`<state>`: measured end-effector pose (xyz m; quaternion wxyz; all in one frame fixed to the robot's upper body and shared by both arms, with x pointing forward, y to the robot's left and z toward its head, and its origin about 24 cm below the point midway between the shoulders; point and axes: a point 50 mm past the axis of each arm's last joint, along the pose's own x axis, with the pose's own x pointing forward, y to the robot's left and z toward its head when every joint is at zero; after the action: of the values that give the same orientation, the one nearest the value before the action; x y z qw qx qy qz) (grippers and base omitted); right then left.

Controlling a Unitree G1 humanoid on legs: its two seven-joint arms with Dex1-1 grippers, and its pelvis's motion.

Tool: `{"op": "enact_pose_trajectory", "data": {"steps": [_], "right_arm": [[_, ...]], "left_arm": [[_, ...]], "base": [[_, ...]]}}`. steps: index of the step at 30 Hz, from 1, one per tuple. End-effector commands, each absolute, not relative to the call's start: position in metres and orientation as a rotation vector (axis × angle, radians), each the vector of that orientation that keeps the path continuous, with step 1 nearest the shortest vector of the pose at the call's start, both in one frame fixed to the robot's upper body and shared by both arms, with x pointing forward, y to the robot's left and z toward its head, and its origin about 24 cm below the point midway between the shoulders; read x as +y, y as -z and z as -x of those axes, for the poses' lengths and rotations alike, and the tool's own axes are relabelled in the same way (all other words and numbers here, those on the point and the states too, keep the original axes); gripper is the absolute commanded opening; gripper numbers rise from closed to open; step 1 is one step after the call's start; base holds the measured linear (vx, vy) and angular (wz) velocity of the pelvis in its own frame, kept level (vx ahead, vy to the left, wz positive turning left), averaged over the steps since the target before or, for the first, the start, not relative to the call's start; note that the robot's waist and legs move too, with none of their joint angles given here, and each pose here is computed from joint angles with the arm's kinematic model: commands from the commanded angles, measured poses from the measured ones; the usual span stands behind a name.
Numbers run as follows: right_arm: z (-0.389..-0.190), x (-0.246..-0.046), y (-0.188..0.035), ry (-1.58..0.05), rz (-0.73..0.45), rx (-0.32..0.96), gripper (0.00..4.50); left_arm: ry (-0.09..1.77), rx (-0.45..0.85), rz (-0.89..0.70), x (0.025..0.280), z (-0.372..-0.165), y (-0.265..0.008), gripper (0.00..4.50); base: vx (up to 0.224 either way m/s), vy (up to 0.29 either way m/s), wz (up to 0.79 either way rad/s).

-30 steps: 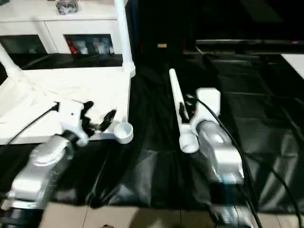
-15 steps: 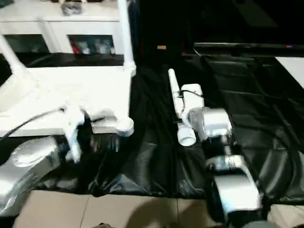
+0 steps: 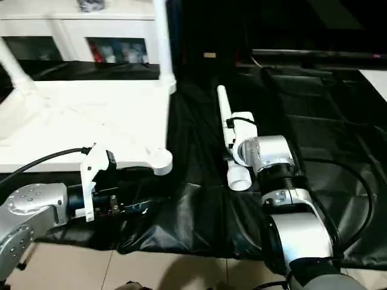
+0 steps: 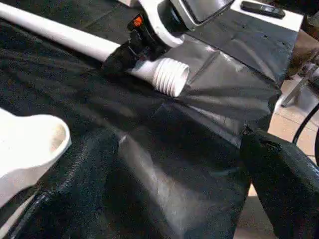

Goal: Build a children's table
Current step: Pick table leg

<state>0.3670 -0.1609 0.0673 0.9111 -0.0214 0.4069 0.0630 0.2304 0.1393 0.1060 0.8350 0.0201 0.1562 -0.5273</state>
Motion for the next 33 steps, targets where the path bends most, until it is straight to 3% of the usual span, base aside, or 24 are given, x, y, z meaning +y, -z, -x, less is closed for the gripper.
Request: {"op": "enact_pose_trajectory", "data": {"steps": [1, 8, 12, 14, 24, 28, 30, 31, 33], "right_arm": [[-0.368, -0.162, -0.068, -0.133, 0.033, 0.846, 3.27], [-0.372, -0.165, -0.070, -0.135, 0.062, 0.798, 2.56], [-0.373, -0.167, -0.072, -0.126, 0.054, 0.779, 2.42], [-0.372, -0.169, -0.071, -0.118, 0.040, 0.784, 2.07], [-0.374, -0.173, -0.075, -0.119, 0.025, 0.745, 1.82], [-0.377, -0.168, -0.102, -0.258, -0.131, 0.497, 1.82], [-0.368, -0.168, -0.119, -0.395, -0.257, 0.351, 1.82], [-0.368, -0.168, -0.119, -0.395, -0.257, 0.351, 1.82], [-0.355, -0.168, -0.129, -0.519, -0.331, 0.264, 1.82]], "left_arm": [[1.116, 0.314, -0.071, 0.138, -0.232, -0.111, 4.50], [1.104, 0.303, -0.085, 0.139, -0.234, -0.111, 4.50], [1.111, 0.299, -0.087, 0.139, -0.235, -0.112, 4.50], [1.106, 0.290, -0.089, 0.139, -0.236, -0.112, 4.50], [1.075, 0.267, -0.080, 0.134, -0.240, -0.112, 4.50], [0.894, 0.207, -0.061, 0.131, -0.267, -0.115, 4.50], [0.837, 0.166, 0.080, 0.120, -0.283, -0.123, 4.50], [0.837, 0.166, 0.080, 0.120, -0.283, -0.123, 4.50], [0.882, 0.143, 0.236, 0.106, -0.288, -0.133, 4.50]], "base": [[0.000, 0.000, 0.00], [0.000, 0.000, 0.00], [0.000, 0.000, 0.00], [0.000, 0.000, 0.00], [0.000, 0.000, 0.00], [0.000, 0.000, 0.00], [0.000, 0.000, 0.00], [0.000, 0.000, 0.00], [0.000, 0.000, 0.00]]}}
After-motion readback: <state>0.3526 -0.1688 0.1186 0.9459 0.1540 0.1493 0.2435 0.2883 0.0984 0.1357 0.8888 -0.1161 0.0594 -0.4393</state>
